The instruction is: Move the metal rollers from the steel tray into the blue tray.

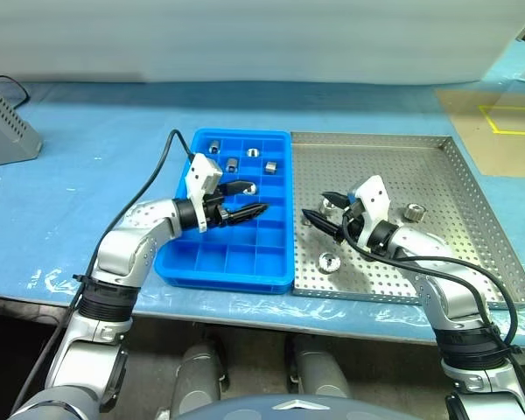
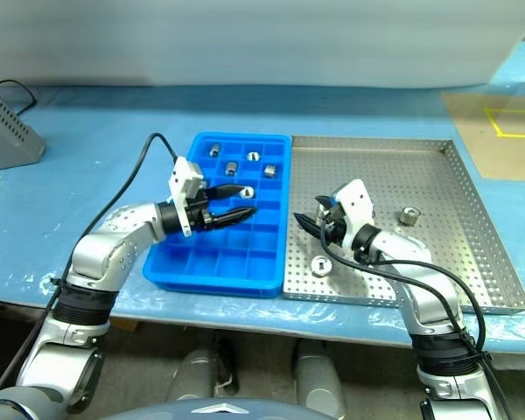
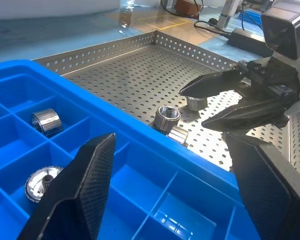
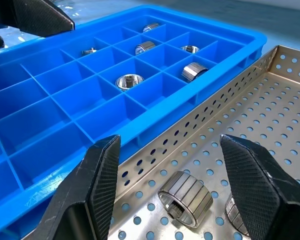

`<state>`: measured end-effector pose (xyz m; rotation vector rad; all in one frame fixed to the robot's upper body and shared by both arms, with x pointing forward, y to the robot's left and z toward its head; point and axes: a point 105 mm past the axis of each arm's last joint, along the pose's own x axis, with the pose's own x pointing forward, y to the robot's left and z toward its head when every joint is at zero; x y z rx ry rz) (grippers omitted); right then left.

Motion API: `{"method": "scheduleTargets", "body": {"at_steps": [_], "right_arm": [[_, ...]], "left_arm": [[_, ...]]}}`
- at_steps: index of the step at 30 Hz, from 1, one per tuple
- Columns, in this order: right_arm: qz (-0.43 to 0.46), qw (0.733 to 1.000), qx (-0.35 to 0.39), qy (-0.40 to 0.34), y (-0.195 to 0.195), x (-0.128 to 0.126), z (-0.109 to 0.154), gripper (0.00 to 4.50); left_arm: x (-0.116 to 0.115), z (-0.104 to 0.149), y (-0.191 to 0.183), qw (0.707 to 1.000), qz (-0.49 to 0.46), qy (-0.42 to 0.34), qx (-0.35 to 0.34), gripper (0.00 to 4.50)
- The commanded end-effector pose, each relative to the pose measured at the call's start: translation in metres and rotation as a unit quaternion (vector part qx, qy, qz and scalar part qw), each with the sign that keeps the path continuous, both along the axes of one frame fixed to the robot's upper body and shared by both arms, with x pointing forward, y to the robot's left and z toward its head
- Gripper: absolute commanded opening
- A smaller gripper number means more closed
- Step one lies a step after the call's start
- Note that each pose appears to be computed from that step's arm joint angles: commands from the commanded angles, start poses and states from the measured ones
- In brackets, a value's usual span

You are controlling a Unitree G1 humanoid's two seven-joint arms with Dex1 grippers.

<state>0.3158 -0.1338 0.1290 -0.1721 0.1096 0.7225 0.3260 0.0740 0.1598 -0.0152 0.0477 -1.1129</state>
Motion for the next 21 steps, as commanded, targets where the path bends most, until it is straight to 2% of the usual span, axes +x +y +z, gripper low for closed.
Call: {"method": "scheduleTargets", "body": {"at_steps": [1, 8, 16, 21], "right_arm": [[0.007, 1.0, -0.005, -0.029, 0.002, -0.002, 0.014, 3.28], [-0.001, 0.999, -0.002, -0.036, -0.003, -0.002, 0.017, 3.28], [-0.047, 0.997, -0.017, -0.053, -0.029, 0.001, 0.023, 3.28], [-0.06, 0.997, -0.014, -0.055, -0.048, -0.015, 0.033, 3.28]], "left_arm": [[-0.002, 0.018, -0.002, 1.0, -0.006, -0.028, -0.009, 3.72], [-0.001, 0.022, -0.008, 0.999, -0.029, -0.034, -0.008, 3.72], [0.02, 0.049, -0.035, 0.99, -0.107, -0.09, 0.016, 3.72], [0.023, 0.04, -0.06, 0.975, -0.187, -0.108, 0.048, 3.72]]}}
